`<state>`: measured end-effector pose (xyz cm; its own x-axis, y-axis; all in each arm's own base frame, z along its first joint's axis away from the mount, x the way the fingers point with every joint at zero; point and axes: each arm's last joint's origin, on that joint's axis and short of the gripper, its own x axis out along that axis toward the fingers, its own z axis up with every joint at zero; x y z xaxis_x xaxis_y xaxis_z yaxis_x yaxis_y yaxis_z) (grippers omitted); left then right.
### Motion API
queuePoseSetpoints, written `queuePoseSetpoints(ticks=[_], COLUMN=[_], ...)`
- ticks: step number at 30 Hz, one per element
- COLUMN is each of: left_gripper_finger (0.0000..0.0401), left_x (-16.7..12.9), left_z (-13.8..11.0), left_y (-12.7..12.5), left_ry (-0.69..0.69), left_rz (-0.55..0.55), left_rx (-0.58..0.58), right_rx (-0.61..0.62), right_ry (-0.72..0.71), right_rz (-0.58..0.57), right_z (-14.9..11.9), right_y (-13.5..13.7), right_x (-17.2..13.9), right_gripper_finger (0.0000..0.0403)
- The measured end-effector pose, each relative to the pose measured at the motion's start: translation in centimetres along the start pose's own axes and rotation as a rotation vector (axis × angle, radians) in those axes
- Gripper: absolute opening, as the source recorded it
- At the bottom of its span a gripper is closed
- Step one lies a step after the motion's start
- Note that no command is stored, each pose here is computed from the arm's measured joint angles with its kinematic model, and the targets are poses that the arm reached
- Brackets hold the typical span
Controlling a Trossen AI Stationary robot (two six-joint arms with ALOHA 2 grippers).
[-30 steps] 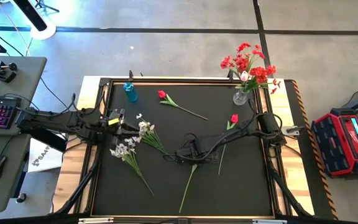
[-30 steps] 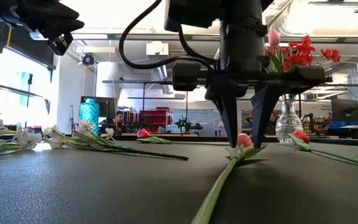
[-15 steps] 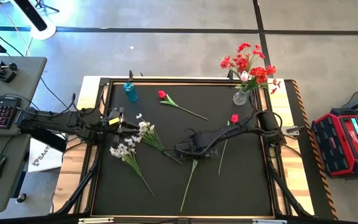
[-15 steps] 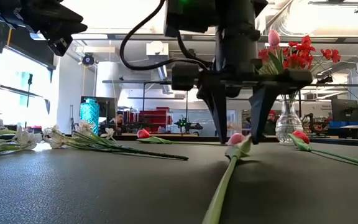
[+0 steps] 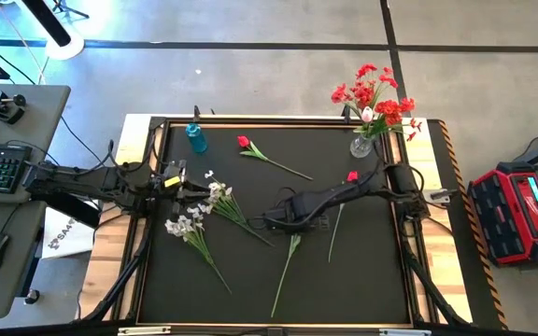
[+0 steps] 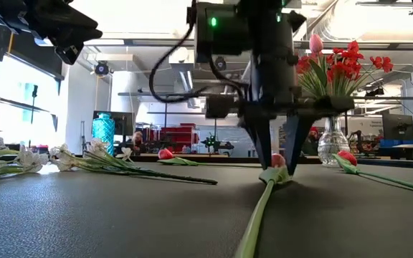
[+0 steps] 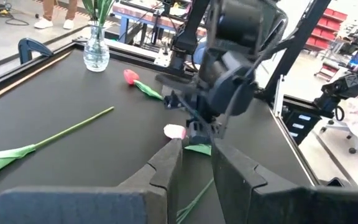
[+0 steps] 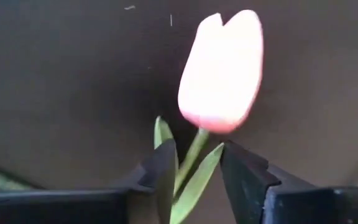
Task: Sort flowers into vase by color
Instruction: Put the pink flower into the transparent vase
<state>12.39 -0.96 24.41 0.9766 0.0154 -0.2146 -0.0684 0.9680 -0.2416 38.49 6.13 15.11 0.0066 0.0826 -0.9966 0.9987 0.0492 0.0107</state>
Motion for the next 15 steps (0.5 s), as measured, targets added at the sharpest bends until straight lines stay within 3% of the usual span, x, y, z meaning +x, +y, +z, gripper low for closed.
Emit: queuePoseSetpoints(ticks=[7, 15], left_gripper_finger=[0.0074, 0.0074], left_x=[-0.01, -0.02], left_z=[-0.28, -0.56], left_y=[0.08, 0.16], left_ry=[0.029, 0.057], left_rz=[0.009, 0.018], left_rx=[-0.014, -0.029], right_rx=[-0.015, -0.04], right_ry=[0.029, -0.016], right_rz=[0.042, 0.074], right_z=[0.21, 0.09], right_y=[-0.21, -0.29], right_x=[1.11, 0.4], right_gripper_finger=[0.0079, 0.0005])
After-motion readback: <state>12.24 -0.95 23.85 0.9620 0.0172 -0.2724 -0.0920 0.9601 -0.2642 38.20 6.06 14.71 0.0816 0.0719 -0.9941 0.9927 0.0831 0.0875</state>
